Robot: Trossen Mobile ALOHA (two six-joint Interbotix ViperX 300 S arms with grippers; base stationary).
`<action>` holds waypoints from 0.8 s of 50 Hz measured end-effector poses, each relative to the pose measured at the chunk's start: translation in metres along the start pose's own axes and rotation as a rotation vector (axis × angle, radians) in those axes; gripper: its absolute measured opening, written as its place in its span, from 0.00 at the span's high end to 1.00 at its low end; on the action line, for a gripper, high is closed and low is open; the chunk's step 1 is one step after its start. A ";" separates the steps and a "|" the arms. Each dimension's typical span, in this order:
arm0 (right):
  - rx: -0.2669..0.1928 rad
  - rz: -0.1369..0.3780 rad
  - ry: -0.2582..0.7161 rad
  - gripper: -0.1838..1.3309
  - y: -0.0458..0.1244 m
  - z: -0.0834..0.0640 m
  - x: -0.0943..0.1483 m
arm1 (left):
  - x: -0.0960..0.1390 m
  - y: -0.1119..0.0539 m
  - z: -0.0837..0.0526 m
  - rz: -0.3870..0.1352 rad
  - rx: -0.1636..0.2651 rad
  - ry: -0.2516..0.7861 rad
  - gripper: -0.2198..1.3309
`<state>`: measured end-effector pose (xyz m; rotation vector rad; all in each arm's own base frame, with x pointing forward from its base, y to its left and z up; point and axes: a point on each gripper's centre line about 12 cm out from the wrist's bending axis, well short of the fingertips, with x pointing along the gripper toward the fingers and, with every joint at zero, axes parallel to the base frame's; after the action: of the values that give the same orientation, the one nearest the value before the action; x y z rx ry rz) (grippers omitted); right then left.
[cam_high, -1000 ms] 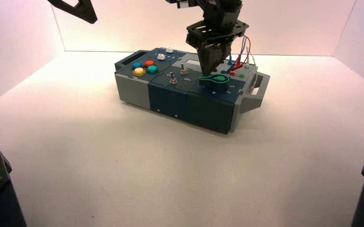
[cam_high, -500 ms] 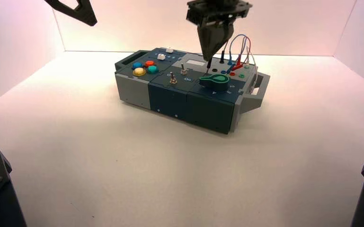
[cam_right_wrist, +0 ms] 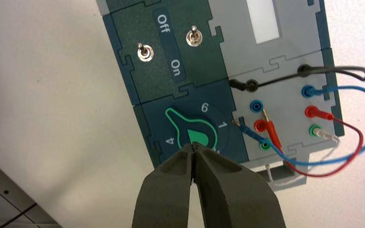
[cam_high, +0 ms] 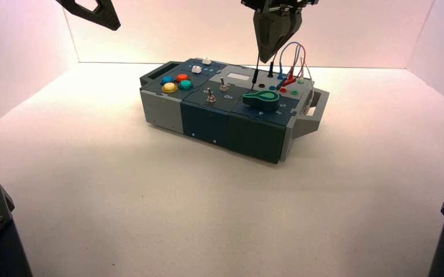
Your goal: Turn the knob to position 5.
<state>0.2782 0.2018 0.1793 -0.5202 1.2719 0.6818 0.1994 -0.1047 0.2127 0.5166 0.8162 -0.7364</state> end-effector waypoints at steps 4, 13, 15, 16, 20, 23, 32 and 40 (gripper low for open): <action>-0.022 -0.001 0.000 0.98 0.001 -0.008 -0.003 | 0.002 0.000 -0.002 0.007 -0.003 -0.003 0.96; -0.037 -0.017 -0.049 0.97 0.004 -0.018 -0.018 | 0.007 0.001 -0.007 0.041 -0.005 -0.028 0.96; -0.038 -0.021 -0.069 0.97 0.004 -0.019 -0.022 | 0.009 0.001 -0.009 0.045 -0.005 -0.029 0.97; -0.040 -0.022 -0.075 0.97 0.005 -0.019 -0.024 | 0.010 0.001 -0.010 0.051 -0.003 -0.030 0.96; -0.038 -0.027 -0.090 0.97 0.004 -0.021 -0.028 | 0.012 0.002 -0.012 0.062 -0.001 -0.034 0.96; -0.040 -0.027 -0.091 0.97 0.005 -0.023 -0.028 | 0.013 0.002 -0.012 0.066 0.001 -0.035 0.97; -0.040 -0.028 -0.089 0.97 0.006 -0.032 -0.021 | 0.018 0.005 -0.013 0.079 -0.001 -0.036 0.96; -0.036 -0.031 -0.100 0.97 0.006 -0.036 -0.018 | 0.022 0.006 -0.015 0.077 -0.009 -0.022 0.96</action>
<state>0.2463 0.1780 0.1890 -0.5281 1.1579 0.6970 0.2073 -0.0991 0.1873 0.5285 0.7742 -0.6661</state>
